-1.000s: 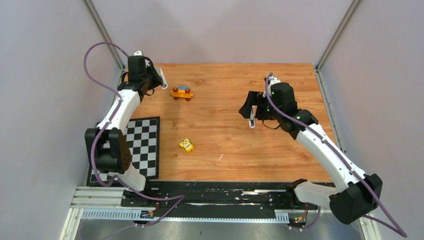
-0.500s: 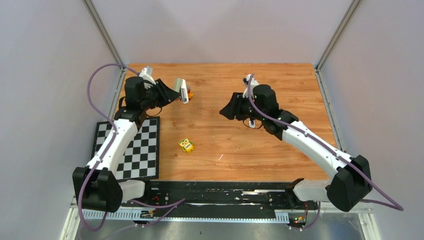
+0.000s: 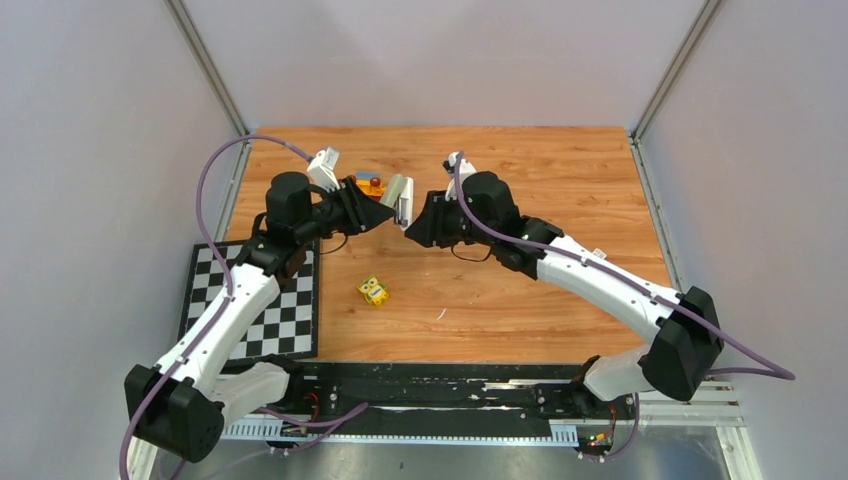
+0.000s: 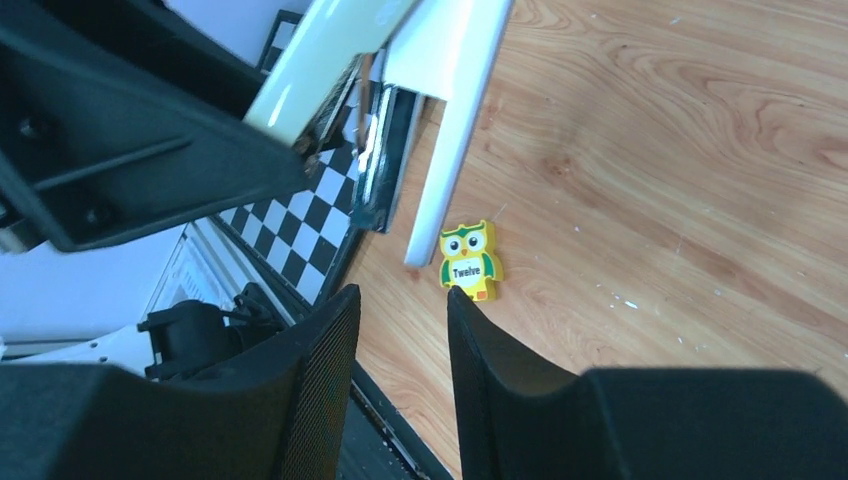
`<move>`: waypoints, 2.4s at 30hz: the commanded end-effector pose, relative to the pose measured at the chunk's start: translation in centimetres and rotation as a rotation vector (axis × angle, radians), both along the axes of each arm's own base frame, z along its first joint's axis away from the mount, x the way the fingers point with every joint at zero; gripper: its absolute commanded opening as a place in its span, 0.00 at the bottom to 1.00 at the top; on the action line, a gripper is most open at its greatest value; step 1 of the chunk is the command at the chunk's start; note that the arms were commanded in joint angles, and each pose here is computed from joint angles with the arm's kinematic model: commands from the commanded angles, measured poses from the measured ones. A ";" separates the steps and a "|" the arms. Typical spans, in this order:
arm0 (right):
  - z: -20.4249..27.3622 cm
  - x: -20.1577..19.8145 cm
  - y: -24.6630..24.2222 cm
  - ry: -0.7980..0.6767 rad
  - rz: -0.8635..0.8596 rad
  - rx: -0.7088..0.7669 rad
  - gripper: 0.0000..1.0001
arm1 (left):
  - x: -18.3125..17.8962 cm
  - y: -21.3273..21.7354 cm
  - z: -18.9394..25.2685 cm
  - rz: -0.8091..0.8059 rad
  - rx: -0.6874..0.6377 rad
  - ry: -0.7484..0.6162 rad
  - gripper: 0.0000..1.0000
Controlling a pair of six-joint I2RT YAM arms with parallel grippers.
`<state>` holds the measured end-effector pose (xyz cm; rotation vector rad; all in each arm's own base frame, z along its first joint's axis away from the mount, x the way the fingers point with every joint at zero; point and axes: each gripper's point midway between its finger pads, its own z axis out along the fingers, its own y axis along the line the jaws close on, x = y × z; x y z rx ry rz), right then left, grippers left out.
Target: Load the staples into the stapler
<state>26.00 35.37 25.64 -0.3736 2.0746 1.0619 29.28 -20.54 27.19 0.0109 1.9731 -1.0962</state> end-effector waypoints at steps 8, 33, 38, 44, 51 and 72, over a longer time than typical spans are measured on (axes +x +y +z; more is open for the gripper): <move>-0.9 1.0 0.0 0.017 -0.090 -0.023 0.35 | -1.8 -0.9 1.6 -0.047 -0.021 -0.039 0.00; -6.0 -0.2 0.0 -0.068 0.039 -0.103 0.00 | -0.5 1.3 0.0 0.009 0.236 -0.041 0.00; -8.4 -1.8 -0.2 -0.070 0.124 -0.112 0.00 | 1.1 3.2 1.5 0.099 0.271 -0.084 0.00; -9.2 -5.1 0.7 -0.126 0.302 -0.097 0.00 | 3.1 3.8 2.9 0.163 0.273 -0.140 0.00; -9.2 -6.5 0.7 -0.148 0.338 -0.097 0.00 | 4.9 3.8 1.7 0.187 0.289 -0.149 0.00; -4.8 0.2 -0.3 0.130 -0.158 0.129 0.00 | 3.0 2.7 1.2 0.125 0.196 -0.203 0.83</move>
